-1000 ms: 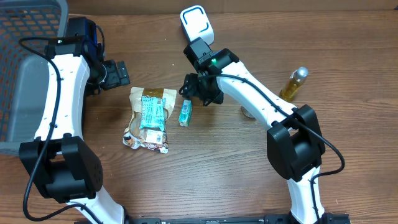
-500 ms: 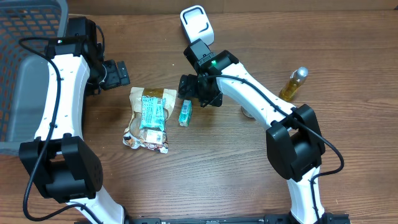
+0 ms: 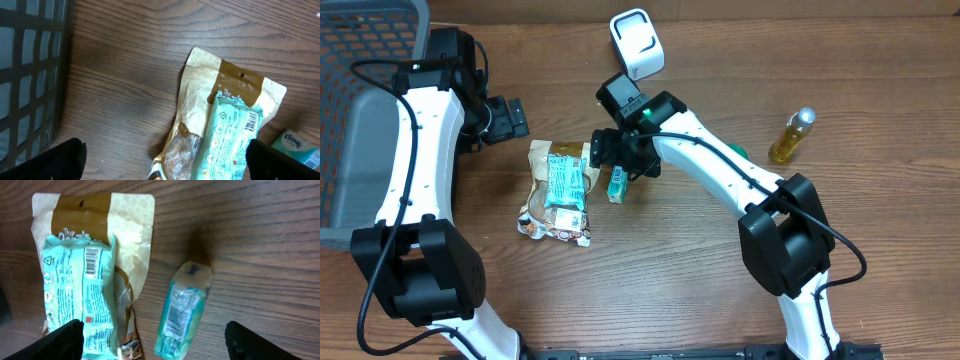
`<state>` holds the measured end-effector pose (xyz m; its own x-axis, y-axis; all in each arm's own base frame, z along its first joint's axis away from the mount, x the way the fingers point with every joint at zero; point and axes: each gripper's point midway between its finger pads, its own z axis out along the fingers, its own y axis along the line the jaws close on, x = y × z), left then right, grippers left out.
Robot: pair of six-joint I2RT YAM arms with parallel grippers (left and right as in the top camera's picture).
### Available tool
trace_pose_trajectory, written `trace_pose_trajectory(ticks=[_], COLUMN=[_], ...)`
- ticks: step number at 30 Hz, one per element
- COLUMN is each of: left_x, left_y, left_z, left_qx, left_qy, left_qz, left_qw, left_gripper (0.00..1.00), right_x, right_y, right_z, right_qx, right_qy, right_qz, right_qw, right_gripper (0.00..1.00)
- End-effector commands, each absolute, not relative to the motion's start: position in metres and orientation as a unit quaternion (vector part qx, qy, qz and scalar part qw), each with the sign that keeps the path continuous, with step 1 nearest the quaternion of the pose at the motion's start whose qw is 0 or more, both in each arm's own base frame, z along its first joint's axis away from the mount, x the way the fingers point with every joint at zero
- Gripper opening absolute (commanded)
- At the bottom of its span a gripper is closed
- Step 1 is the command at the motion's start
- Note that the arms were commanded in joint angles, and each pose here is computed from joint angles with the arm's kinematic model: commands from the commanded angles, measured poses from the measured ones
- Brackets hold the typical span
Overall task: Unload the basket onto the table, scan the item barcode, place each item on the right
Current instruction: 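Lower the right gripper and close it on the Kleenex pack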
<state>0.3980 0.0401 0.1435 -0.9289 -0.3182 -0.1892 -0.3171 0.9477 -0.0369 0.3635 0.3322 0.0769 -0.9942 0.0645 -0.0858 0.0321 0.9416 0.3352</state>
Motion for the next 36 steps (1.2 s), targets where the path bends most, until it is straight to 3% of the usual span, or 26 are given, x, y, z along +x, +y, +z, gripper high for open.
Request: trace_pose_trajectory(ticks=[1, 24, 35, 36], left_x=[0.398, 0.398, 0.398, 0.398], left_y=[0.036, 0.036, 0.036, 0.036], left_z=[0.145, 0.145, 0.145, 0.145], left_qx=[-0.15, -0.15, -0.15, -0.15], left_qy=[0.984, 0.984, 0.984, 0.984], left_qz=[-0.006, -0.006, -0.006, -0.006], left_qw=[0.098, 0.098, 0.098, 0.098], left_gripper=[0.99, 0.99, 1.0, 1.0], right_x=[0.363, 0.361, 0.355, 0.356], right_y=[0.334, 0.332, 0.327, 0.328], right_z=[0.082, 0.076, 0.048, 0.048], right_qx=[0.023, 0.023, 0.024, 0.024], right_qy=[0.984, 0.985, 0.986, 0.986], right_qz=[0.165, 0.161, 0.157, 0.158], right_qw=[0.061, 0.058, 0.053, 0.056], right_gripper=[0.87, 0.86, 0.67, 0.59])
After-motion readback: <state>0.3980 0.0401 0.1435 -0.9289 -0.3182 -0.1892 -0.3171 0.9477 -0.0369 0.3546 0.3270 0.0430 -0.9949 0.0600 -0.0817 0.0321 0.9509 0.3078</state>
